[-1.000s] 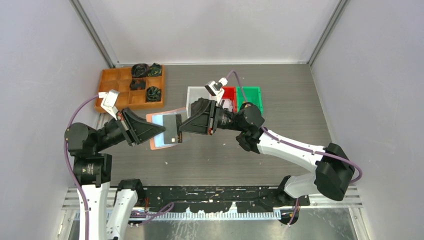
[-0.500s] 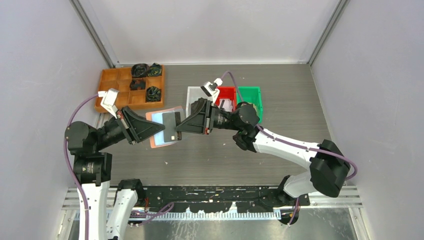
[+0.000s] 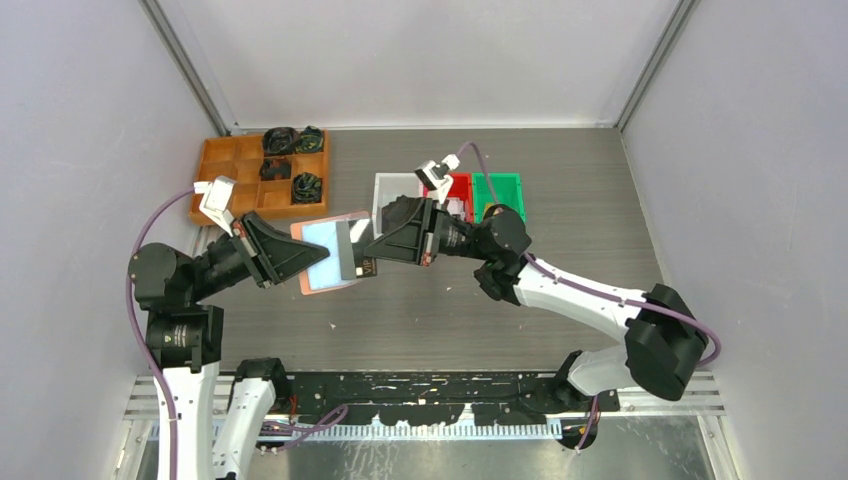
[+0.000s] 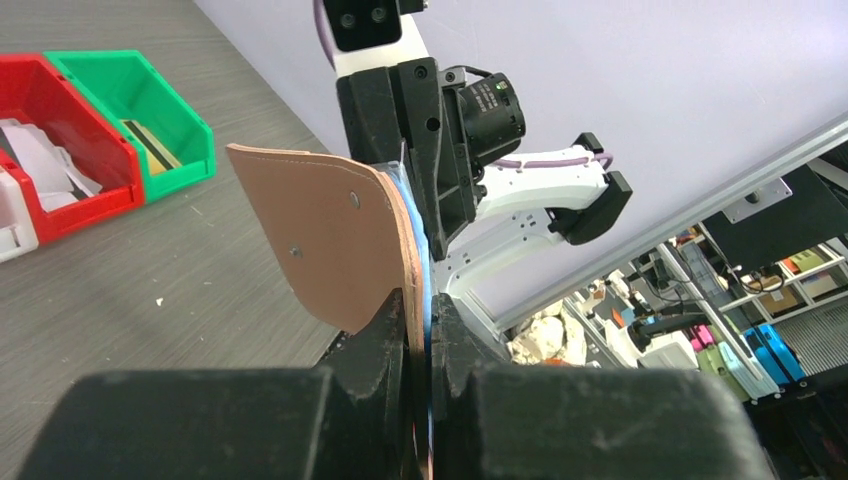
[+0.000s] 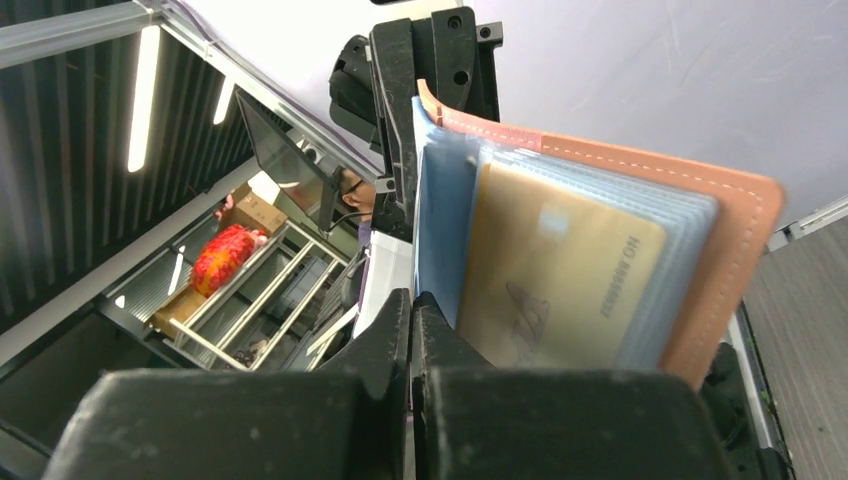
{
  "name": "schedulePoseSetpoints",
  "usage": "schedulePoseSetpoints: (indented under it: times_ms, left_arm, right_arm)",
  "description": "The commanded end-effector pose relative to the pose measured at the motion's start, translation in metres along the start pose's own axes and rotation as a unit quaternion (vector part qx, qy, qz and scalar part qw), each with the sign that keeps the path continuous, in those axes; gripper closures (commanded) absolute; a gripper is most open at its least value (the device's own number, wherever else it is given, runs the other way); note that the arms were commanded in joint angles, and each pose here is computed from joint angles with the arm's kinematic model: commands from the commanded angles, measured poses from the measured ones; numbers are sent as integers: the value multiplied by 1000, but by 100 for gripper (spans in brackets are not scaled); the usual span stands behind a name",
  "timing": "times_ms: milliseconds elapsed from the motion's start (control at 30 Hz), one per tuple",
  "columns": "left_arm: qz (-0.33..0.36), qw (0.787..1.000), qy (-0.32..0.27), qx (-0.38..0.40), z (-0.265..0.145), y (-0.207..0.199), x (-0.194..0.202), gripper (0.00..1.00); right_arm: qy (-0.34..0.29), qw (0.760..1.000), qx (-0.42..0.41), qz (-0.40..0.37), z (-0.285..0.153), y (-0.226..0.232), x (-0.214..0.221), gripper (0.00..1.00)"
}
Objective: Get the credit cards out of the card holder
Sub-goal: Remove the credit card from the card holder, then place the credit card in the storage box.
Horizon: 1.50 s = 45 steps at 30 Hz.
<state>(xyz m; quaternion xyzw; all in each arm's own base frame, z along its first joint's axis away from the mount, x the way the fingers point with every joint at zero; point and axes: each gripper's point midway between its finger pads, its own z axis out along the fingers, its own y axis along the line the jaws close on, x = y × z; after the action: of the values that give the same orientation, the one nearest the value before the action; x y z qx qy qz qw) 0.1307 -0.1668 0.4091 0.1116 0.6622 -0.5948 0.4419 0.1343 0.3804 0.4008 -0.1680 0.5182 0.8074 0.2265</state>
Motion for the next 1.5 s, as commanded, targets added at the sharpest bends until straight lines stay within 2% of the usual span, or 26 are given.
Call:
schedulePoseSetpoints:
  times_ms: [0,133,200,300,400,500,633,800,1033,1400,1467]
  left_arm:
    - [45,999,-15,9,-1,-14,-10,100]
    - [48,999,-15,9,-1,-14,-10,100]
    - [52,999,-14,11,-1,-15,-10,100]
    - [61,998,-14,12,-2,-17,-10,100]
    - [69,997,-16,13,-2,-19,-10,100]
    - [73,997,-16,13,-2,-19,-11,100]
    - [77,997,-18,12,-2,-20,-12,100]
    - [75,997,-18,11,-1,-18,-13,100]
    - [75,997,-19,11,-1,-15,-13,100]
    - [77,997,-21,12,0,-16,-14,100]
    - [78,997,-22,12,0,-16,-16,100]
  right_arm:
    - [-34,996,-53,-58,-15,48,-21,99]
    - [-39,997,-35,-60,-26,43,-32,99]
    - [-65,996,4,-62,-44,29,-56,99]
    - [-102,987,107,-64,-76,-11,-89,99]
    - [-114,961,239,-75,-107,-61,-110,99]
    - [-96,920,367,-98,-131,-113,-121,99]
    - [-72,877,468,-79,-153,-178,-131,99]
    - [-49,845,530,-41,-164,-255,-133,99]
    - [-2,799,599,-49,-154,-322,-126,99]
    - [5,779,624,-56,-139,-375,-136,99]
    - [10,776,628,-57,-138,-380,-134,93]
